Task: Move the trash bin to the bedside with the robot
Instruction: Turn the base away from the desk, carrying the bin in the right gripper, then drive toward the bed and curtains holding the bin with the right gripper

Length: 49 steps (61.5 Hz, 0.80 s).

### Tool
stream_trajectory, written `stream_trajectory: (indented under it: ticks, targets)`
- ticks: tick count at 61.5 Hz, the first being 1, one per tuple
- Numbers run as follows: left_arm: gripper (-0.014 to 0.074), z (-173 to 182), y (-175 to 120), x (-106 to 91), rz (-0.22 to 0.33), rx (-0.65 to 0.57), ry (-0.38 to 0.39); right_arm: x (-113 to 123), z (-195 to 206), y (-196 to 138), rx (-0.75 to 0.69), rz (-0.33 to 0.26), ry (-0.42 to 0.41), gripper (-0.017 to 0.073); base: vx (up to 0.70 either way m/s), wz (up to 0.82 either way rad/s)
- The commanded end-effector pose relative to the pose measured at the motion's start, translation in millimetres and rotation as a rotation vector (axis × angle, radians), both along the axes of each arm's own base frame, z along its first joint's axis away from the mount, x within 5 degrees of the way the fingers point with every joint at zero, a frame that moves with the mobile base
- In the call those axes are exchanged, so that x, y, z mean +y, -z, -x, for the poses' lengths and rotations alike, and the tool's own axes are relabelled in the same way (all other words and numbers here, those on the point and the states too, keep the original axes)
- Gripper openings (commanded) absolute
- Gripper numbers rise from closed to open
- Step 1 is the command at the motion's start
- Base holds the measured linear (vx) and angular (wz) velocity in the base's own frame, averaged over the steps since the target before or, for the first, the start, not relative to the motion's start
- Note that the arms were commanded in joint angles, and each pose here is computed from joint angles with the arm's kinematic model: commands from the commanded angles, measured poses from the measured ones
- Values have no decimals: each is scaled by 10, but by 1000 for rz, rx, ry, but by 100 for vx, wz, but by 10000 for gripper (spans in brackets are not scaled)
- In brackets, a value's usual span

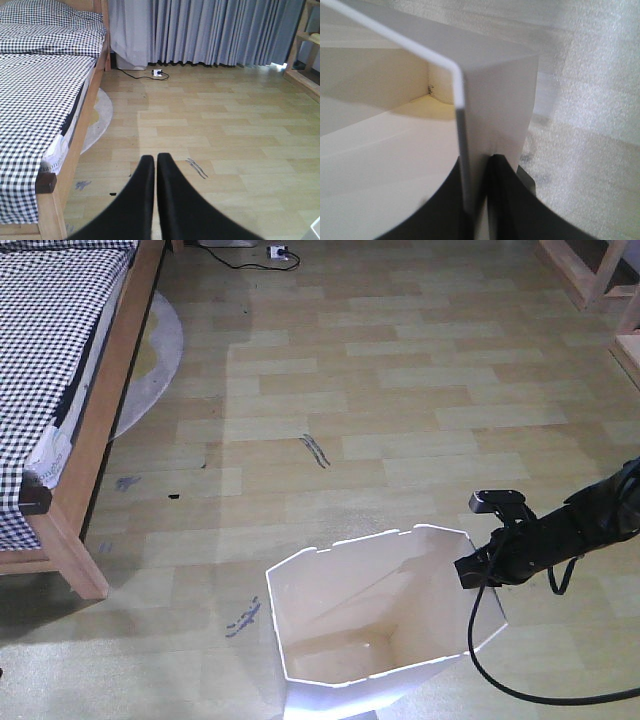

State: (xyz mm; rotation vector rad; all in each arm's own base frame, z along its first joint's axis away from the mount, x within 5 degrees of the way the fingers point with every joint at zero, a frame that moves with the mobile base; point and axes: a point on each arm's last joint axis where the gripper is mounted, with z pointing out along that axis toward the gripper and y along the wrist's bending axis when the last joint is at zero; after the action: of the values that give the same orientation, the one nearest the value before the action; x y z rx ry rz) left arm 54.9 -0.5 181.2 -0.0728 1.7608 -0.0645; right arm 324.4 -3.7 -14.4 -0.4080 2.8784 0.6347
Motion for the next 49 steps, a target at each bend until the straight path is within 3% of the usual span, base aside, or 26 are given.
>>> stream_trajectory:
  ticks: [1, 49]
  targets:
    - [-6, -4, -30, 2, 9, -72, -4, 115, -91, -347, -33, -172, 11, -5, 23, 6]
    - [-6, -4, -30, 2, 9, -72, -4, 115, -91, -347, -33, -172, 11, -5, 22, 4]
